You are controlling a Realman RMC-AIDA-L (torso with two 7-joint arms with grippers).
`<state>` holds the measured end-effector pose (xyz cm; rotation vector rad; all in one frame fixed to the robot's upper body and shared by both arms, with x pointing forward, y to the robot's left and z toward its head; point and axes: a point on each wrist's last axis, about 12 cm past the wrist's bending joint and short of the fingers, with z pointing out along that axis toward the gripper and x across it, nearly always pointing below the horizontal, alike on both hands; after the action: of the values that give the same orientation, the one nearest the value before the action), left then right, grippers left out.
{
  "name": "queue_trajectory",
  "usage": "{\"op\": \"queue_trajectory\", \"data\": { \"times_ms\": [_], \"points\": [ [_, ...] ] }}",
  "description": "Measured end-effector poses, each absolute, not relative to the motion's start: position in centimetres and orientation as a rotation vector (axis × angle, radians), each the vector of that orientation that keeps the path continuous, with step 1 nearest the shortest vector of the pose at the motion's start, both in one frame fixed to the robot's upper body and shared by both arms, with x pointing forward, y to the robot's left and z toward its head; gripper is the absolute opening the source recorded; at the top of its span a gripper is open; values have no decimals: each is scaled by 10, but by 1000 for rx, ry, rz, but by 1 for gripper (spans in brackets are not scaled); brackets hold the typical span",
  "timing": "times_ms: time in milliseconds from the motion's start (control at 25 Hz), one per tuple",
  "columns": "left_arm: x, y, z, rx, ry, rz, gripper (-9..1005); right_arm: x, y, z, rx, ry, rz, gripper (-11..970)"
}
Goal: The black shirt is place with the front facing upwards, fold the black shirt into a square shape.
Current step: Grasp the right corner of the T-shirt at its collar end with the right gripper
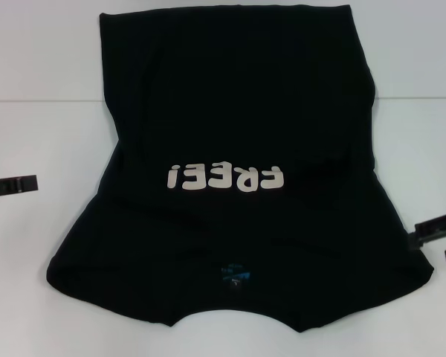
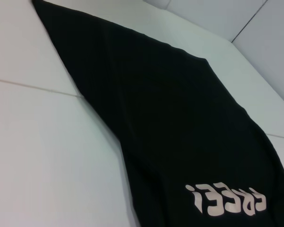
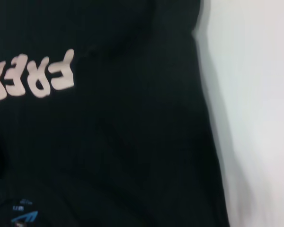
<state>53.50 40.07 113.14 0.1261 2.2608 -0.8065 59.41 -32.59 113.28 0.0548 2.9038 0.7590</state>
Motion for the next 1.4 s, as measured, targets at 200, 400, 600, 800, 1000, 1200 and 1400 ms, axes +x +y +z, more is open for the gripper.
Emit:
{"op": "queue_trajectory", "data": {
  "times_ms": [200,400,600,800,1000,1200,1400],
  "points": [
    [537,402,1132,121,2255,-788,725,591,-323,1124,53,2890,752,894],
    [537,402,1132,121,2253,-783,725,589,-320,1116,36,2878,752,890],
    [538,402,1132,121,2249,-784,724,586,-318,1110,26,2875,758,886],
    [538,402,1133,120,2247,-785,724,585,-316,1108,26,2872,763,882],
    [536,403,1132,117,2249,-786,723,586,-314,1107,21,2870,758,696],
    [535,404,1131,112,2250,-785,723,586,-313,1106,20,2869,759,697],
    [533,405,1131,107,2250,-786,722,584,-311,1105,8,2877,768,691]
  ]
}}
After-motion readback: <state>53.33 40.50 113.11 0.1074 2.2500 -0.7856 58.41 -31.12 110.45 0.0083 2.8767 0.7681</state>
